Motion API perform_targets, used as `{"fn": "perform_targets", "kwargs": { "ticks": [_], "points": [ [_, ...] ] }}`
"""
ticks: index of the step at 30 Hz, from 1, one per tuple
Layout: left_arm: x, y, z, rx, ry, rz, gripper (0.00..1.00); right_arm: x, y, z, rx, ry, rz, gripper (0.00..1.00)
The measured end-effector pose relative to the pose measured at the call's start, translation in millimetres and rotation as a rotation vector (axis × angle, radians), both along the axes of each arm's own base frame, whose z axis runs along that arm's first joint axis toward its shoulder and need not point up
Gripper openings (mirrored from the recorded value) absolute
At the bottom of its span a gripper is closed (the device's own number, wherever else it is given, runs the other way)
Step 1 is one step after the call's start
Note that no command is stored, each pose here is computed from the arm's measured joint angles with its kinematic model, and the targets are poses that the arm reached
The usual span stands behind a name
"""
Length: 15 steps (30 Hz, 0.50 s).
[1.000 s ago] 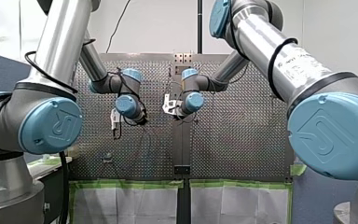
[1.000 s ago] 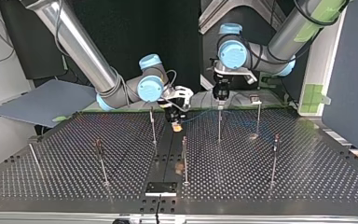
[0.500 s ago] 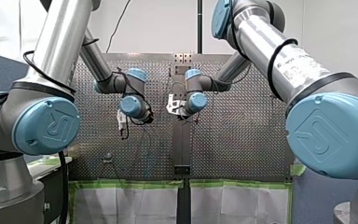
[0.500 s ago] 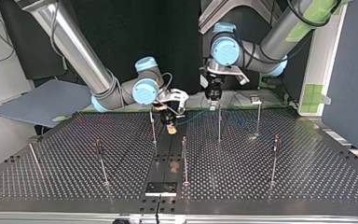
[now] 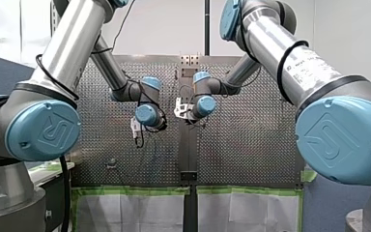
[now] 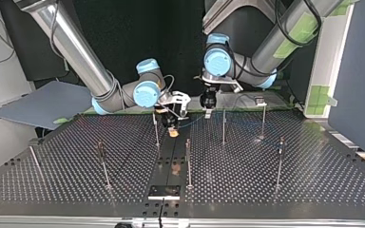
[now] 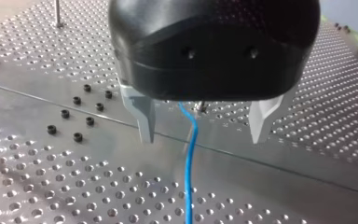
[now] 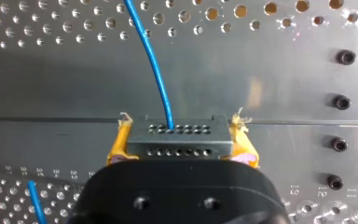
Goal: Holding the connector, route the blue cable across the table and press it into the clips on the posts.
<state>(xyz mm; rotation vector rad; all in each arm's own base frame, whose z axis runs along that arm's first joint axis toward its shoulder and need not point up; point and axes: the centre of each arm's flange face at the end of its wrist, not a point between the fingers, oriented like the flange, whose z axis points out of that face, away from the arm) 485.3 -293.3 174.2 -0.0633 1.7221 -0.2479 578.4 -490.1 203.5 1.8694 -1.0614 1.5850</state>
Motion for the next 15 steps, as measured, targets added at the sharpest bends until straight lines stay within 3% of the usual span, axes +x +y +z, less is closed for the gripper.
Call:
{"fn": "perform_targets", "kwargs": {
  "ticks": [7, 15],
  "points": [
    [22.4, -6.4, 10, -0.041, -0.031, 0.007, 1.0, 0.1, -0.1, 0, -0.002, -0.001, 0.0, 0.0],
    [42.1, -16.8, -2, -0.04, -0.013, 0.01, 1.0, 0.9, 0.6, 0, 0.002, -0.003, 0.01, 0.0]
  ]
}}
